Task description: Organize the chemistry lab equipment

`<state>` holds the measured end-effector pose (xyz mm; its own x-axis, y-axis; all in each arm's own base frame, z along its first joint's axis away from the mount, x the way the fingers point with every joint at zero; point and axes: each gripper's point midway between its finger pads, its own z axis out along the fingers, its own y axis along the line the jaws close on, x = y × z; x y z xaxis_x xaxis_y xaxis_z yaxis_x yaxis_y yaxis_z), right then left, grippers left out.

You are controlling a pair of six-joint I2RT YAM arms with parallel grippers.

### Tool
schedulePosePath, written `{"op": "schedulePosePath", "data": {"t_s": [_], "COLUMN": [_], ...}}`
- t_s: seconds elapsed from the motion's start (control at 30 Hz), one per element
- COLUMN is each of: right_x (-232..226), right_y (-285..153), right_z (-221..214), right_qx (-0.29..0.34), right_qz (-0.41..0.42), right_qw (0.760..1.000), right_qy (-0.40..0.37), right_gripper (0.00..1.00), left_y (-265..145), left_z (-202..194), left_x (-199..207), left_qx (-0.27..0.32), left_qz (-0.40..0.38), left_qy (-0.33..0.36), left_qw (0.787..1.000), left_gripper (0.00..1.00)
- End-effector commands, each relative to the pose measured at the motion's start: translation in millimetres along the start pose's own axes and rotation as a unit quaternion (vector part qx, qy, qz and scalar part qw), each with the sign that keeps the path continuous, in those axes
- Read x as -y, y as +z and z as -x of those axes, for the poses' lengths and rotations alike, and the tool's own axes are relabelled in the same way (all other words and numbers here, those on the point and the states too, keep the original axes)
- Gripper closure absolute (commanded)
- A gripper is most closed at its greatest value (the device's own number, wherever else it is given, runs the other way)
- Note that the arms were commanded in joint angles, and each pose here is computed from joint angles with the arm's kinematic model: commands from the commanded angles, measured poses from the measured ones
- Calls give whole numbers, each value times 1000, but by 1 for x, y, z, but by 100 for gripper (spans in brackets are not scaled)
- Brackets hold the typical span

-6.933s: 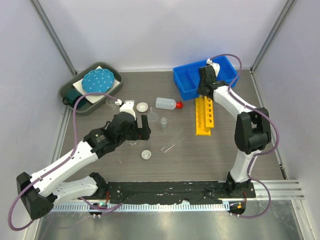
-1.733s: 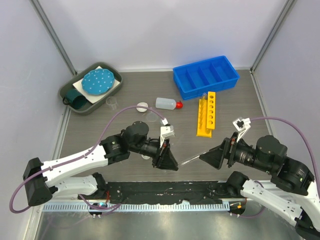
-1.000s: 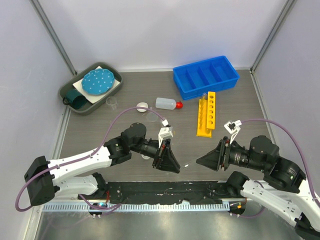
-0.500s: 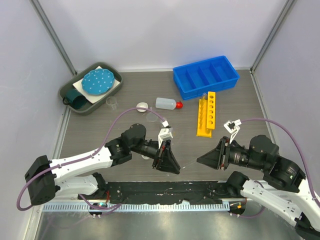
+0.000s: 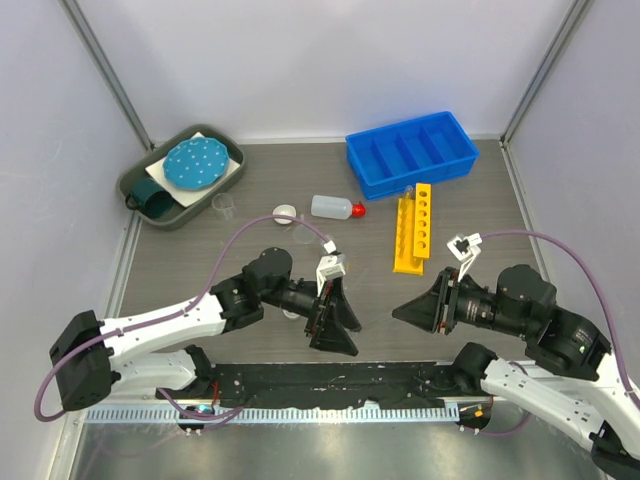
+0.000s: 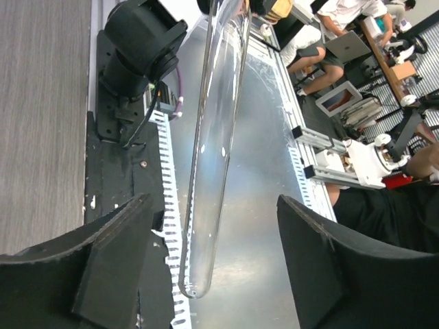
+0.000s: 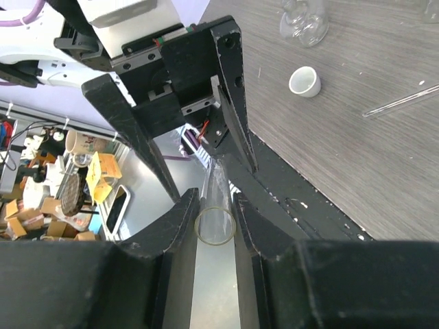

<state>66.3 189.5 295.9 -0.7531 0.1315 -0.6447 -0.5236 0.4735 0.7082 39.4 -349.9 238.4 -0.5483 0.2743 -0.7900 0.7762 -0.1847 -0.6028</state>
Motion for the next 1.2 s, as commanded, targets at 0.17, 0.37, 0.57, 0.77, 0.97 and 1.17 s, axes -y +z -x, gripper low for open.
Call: {"op": "schedulePosePath", "data": {"t_s": [0.17,0.37,0.57,0.77,0.97,1.17], "right_x": [13,39,78,104,153,214], "right_y": [2,5,9,3,8,5], "right_z": [43,82,126,175,227,268], "right_qx": [57,92,125,174,179,181], "right_qz": [-84,-199,-354,-475,-509,-552], "right_qw": [994,973,920,852,837,812], "right_qy": [-49,-73,-109,-133,-90,-54], "right_gripper": [89,89,89,90,93,93], "left_y": [-24,-90,-149,-143,-139,-131], "left_z": [27,54,51,38,30,27], "left_x": [-29,-79,-104,-112,-112,-105], "left_qx": [12,54,67,65,62,55], "left_qz": [175,438,598,590,579,554], "left_qy": [-11,-39,-66,-75,-82,-78], "left_qw": [984,897,796,802,808,827], "left_gripper": [0,0,1,3,4,4]}}
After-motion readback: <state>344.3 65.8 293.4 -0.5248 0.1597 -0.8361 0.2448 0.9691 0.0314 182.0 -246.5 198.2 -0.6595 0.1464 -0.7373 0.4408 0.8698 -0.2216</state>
